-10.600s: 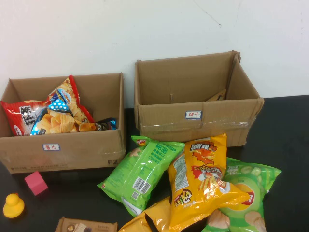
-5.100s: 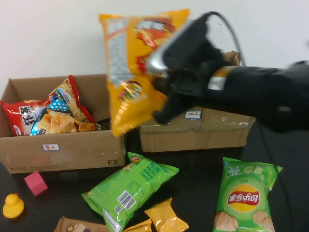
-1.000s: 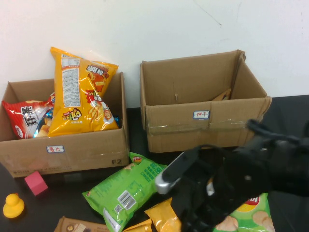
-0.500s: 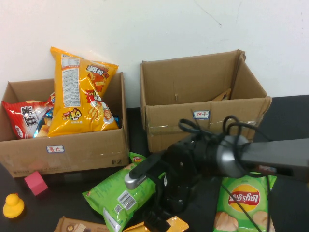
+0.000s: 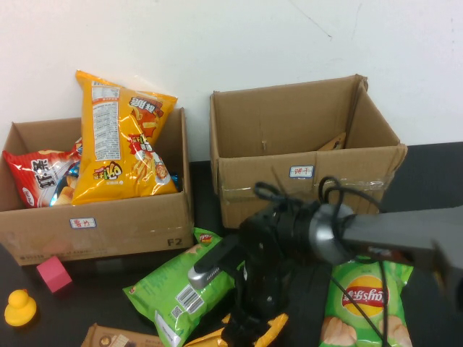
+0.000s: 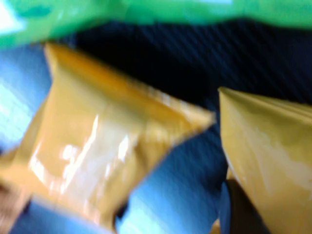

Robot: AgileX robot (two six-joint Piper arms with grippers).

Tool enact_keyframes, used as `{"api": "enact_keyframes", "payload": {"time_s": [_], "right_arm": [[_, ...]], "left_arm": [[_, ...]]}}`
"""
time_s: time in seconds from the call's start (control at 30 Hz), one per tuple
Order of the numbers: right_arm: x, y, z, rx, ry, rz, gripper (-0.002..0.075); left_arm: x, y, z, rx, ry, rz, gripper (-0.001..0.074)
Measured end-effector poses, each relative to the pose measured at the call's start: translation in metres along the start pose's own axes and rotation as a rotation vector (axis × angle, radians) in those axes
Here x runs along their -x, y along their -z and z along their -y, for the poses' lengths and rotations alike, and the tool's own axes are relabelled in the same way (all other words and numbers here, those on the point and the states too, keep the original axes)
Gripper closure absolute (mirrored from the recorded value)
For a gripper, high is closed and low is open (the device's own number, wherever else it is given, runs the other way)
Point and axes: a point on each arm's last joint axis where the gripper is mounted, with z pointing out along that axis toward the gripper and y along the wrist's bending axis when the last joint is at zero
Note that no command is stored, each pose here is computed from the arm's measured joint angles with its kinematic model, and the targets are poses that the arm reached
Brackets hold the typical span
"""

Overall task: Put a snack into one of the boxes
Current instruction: Pick up the biscuit, then place the biscuit in the biscuit box

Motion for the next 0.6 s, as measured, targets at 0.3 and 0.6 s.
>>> {"api": "enact_keyframes", "payload": {"time_s": [0.3, 0.6], "right_arm": [[-0.001, 0.155, 0.0, -0.184, 0.156, 0.32, 0.0487], [0.016, 0.248, 0.076, -0.451, 0.057, 0.743, 0.0487]], "left_arm": [[0.0, 0.0, 0.0, 0.0, 0.0, 0.0, 0.0737], [0.0, 0.0, 0.0, 0.0, 0.0, 0.0, 0.0737]]}}
